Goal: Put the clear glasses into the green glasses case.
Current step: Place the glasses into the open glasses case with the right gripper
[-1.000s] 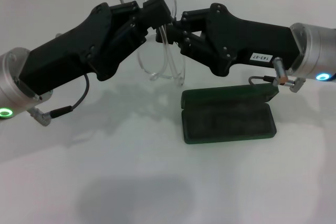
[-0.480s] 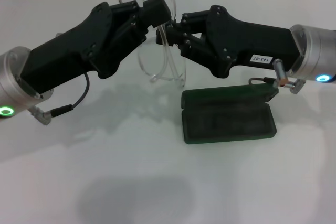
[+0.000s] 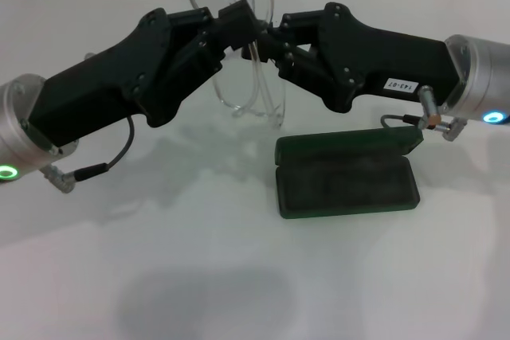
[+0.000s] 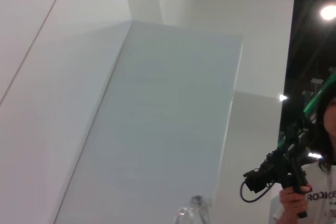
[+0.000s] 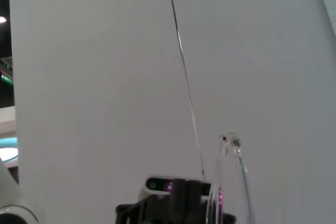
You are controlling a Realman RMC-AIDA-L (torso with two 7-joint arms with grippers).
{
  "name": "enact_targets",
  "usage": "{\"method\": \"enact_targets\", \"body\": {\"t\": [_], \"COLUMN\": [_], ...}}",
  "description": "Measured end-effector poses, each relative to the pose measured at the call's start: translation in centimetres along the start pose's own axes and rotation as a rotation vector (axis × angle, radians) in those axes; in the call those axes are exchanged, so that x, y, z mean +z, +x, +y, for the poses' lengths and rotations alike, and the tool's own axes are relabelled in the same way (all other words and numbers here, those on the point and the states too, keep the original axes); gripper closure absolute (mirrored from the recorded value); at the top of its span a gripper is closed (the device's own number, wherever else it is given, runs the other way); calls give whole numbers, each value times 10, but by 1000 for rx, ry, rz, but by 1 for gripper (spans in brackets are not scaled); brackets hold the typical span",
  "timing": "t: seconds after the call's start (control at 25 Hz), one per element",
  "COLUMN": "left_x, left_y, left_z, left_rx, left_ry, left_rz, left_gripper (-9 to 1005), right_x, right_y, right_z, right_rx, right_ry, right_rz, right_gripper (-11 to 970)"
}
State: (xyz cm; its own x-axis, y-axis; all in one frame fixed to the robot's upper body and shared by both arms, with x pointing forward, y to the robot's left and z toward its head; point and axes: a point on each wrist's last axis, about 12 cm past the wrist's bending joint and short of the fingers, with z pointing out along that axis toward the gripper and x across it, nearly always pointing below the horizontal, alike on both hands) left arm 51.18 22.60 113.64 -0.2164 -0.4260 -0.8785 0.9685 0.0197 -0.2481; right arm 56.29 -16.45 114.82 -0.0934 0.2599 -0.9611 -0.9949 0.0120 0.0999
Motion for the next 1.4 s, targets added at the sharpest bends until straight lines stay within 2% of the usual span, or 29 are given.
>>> {"method": "enact_targets", "body": {"t": [0.2,0.32,0.44,0.56,0.6,0.64,0.68,0.84,0.88,0.96,1.08,1.28,1.4], "left_x": [-2,-11,-31,-61,-61,-72,-83,-97,-100,-105,-112,-126,-132], "left_y": [-2,-7,-19,-35,-35,-40,-44,-49,-51,-54,-57,-61,-61], "left_z": [-3,-5,-8,-9,-9,-9,-8,-7,-7,-7,-10,-10,-7], "left_rx": [5,14,52,90,90,97,101,130,138,149,154,133,115], "left_ry": [22,29,-2,-91,-91,-131,-176,-238,-250,-278,-314,-429,-488], "left_rz": [-2,6,12,31,31,49,86,178,192,212,213,190,188], "left_gripper": [942,941,940,939,939,939,939,938,938,937,936,935,934], "right_x": [-3,-5,-10,-15,-16,-16,-17,-9,-4,5,19,40,47], "right_y": [0,-3,-10,-24,-29,-29,-40,-61,-69,-83,-96,-106,-97], "right_z": [0,-2,-7,-8,-7,-7,-3,11,17,26,34,31,23], "right_rx": [-12,-30,-61,-113,-131,-131,-144,-146,-144,-166,-165,-90,-35], "right_ry": [15,31,60,57,46,46,18,-60,-79,-81,-17,33,37], "right_rz": [-15,-20,-27,-9,12,12,82,236,327,477,695,966,1086], "right_gripper": [885,885,885,885,885,885,885,885,885,885,885,885,885]}}
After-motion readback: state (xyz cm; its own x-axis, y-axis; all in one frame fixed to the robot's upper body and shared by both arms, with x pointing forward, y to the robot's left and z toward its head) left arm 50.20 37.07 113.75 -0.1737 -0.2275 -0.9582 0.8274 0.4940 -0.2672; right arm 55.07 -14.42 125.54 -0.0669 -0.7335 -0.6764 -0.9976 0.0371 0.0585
